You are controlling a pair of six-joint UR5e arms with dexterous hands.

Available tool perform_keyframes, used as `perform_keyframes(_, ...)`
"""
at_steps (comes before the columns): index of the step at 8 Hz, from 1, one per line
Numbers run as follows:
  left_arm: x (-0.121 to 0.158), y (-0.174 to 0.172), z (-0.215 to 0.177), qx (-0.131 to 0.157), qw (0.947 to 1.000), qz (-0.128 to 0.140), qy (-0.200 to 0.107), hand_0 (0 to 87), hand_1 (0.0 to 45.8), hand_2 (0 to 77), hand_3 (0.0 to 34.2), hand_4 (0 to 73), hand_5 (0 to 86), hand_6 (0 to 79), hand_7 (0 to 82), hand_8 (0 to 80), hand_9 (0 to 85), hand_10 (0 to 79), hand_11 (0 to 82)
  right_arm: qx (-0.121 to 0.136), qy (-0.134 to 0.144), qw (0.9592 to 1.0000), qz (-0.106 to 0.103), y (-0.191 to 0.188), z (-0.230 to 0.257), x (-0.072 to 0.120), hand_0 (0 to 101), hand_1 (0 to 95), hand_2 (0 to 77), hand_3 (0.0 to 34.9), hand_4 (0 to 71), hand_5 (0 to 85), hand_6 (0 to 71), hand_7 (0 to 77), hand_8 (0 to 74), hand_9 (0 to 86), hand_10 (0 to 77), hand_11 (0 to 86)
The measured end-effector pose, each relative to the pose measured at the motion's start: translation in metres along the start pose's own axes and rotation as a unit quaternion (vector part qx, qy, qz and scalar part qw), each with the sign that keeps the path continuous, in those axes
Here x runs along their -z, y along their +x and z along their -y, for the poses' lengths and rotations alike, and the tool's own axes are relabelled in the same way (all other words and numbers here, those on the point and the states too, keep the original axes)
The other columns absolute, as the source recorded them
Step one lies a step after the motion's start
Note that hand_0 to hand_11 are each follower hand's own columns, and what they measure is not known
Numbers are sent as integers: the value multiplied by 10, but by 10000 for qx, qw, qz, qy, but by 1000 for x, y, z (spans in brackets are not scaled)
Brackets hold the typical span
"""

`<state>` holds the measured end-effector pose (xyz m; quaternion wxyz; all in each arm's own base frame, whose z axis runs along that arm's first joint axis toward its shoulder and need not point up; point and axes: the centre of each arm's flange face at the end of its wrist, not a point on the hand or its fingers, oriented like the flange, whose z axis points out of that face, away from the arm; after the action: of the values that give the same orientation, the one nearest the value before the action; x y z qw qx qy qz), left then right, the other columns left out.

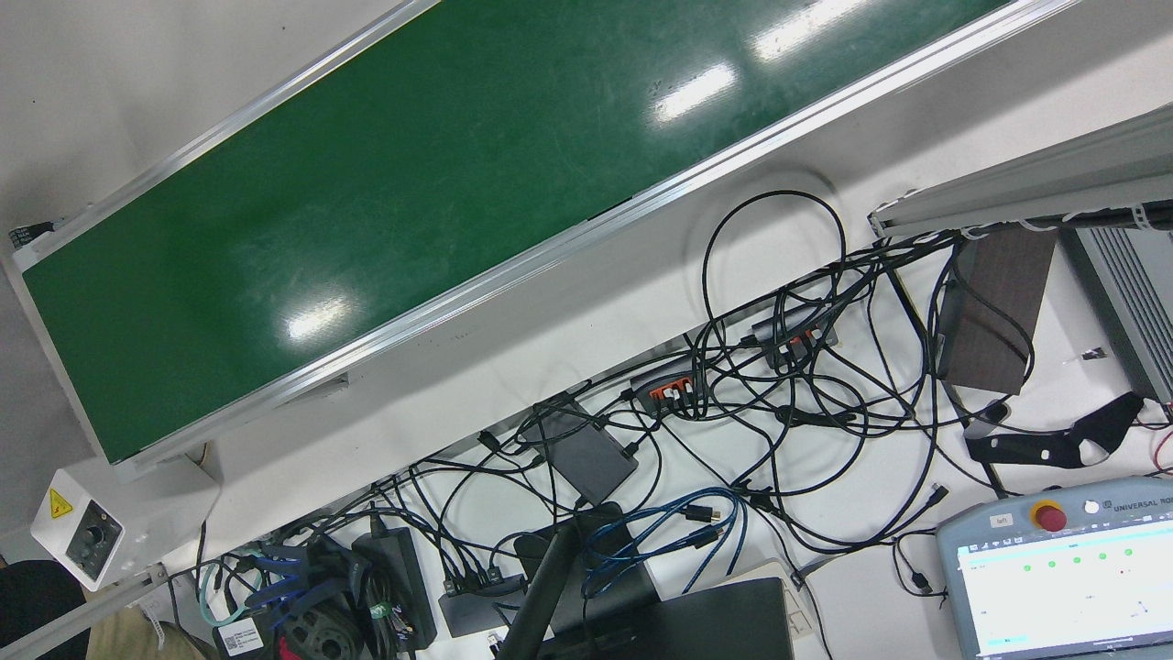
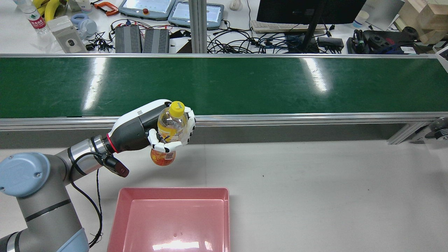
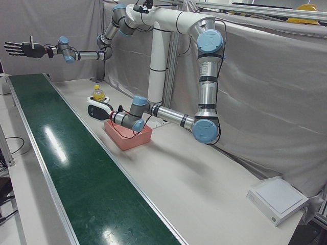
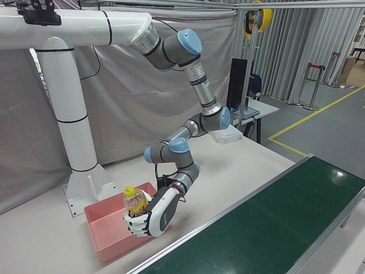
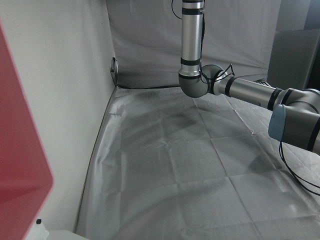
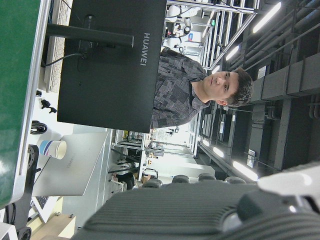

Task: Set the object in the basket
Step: 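Lift the bottle off the conveyor and carry it over the pink basket, then lower the bottle into the pink basket and open the left hand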

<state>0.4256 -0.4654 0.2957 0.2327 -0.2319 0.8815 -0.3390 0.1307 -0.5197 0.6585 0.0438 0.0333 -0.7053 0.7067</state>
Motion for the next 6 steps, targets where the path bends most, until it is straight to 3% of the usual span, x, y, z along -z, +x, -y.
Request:
perform_keyframes(3, 25, -35, -36, 62, 9994, 232, -247, 555, 16, 502, 0, 518, 551, 644, 616, 676, 627, 633, 595, 0, 0, 10000, 0, 0, 0, 0, 1, 0, 5, 2, 0, 0, 0, 5, 0, 0, 0, 0)
perform_keyframes(6, 30, -90, -62, 202, 9972, 540, -470, 549, 16, 502, 0, 518, 551, 644, 611, 676, 627, 633, 595, 0, 0, 10000, 0, 0, 0, 0, 3, 0, 5, 3, 0, 0, 0, 5, 0, 0, 0, 0)
